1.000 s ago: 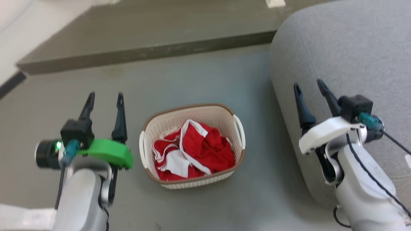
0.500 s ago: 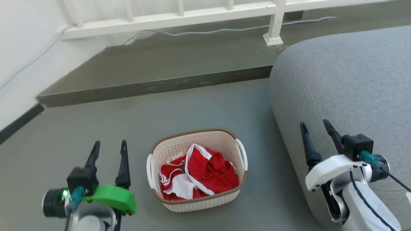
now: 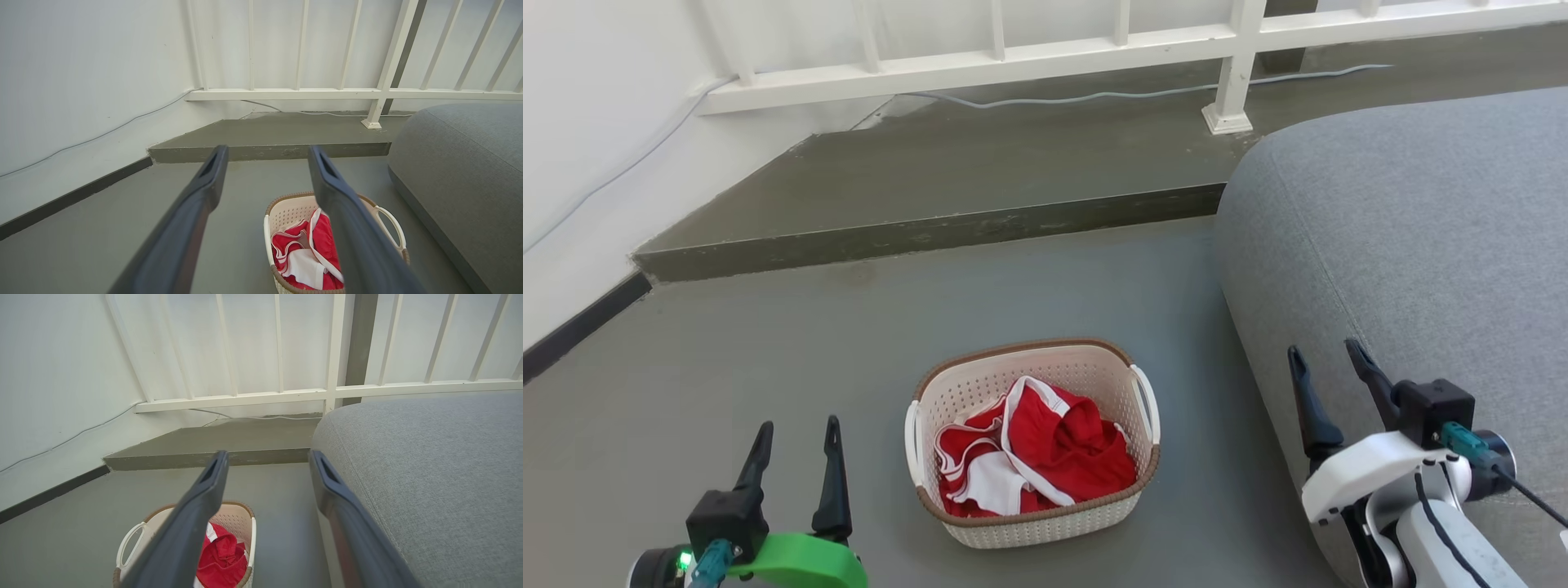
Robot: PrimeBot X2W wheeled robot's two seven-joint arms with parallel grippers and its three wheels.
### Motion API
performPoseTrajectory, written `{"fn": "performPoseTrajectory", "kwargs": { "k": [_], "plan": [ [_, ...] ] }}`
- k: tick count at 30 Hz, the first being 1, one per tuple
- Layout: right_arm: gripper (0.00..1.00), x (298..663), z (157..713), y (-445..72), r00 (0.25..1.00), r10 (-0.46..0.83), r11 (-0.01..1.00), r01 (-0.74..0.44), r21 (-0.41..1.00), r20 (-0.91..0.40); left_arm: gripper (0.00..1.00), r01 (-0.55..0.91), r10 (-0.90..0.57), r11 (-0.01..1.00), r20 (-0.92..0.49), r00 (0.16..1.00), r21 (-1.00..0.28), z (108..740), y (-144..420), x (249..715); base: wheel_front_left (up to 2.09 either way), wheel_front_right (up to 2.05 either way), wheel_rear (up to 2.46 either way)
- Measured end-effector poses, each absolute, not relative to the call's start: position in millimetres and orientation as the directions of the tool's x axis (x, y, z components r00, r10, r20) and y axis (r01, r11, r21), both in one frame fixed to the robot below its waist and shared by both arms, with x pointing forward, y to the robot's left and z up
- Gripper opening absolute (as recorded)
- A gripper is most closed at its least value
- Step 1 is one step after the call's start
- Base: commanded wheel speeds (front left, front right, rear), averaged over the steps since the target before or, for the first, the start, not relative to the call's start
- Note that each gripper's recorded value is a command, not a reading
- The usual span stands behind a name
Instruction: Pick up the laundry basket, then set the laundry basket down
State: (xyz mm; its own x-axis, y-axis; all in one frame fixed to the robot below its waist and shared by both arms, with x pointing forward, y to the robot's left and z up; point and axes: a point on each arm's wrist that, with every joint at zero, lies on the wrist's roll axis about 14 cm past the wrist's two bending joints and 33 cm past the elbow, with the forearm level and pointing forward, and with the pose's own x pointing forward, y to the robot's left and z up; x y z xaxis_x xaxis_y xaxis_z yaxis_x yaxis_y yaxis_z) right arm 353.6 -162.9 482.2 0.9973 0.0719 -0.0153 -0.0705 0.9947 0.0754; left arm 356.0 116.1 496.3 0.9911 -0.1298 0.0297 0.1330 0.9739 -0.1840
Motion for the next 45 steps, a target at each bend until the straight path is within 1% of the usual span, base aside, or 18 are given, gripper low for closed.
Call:
{"fn": "performPoseTrajectory", "kwargs": {
  "k": [14,30,31,34,39,45],
  "plan": [
    [1.0,345,476,-161,0.996,0.079,0.995,-0.076,0.068,-0.031,1.0,0.133,-0.131,0.973,0.022,0.991,-0.189,494,116,345,0.0,0.0,0.0],
    [1.0,344,483,-163,0.997,0.081,0.996,-0.08,0.05,-0.009,1.0,0.149,-0.15,0.97,0.012,0.989,-0.194,495,111,341,0.0,0.0,0.0],
    [0.0,343,480,-163,0.997,0.081,0.995,-0.08,0.051,-0.017,0.0,0.149,-0.151,0.969,0.006,0.988,-0.194,492,110,340,0.0,0.0,0.0],
    [0.0,331,459,-160,0.993,0.079,0.995,-0.074,0.067,-0.083,0.0,0.144,-0.156,0.969,-0.044,0.987,-0.199,477,107,334,0.0,0.0,0.0],
    [0.0,329,455,-161,0.993,0.068,0.993,-0.058,0.098,-0.098,0.0,0.135,-0.15,0.964,-0.05,0.987,-0.228,476,107,333,0.0,0.0,0.0],
    [0.0,332,453,-164,0.992,0.051,0.984,-0.031,0.173,-0.115,0.0,0.114,-0.14,0.947,-0.066,0.988,-0.301,472,109,331,0.0,0.0,0.0]
  ]
}}
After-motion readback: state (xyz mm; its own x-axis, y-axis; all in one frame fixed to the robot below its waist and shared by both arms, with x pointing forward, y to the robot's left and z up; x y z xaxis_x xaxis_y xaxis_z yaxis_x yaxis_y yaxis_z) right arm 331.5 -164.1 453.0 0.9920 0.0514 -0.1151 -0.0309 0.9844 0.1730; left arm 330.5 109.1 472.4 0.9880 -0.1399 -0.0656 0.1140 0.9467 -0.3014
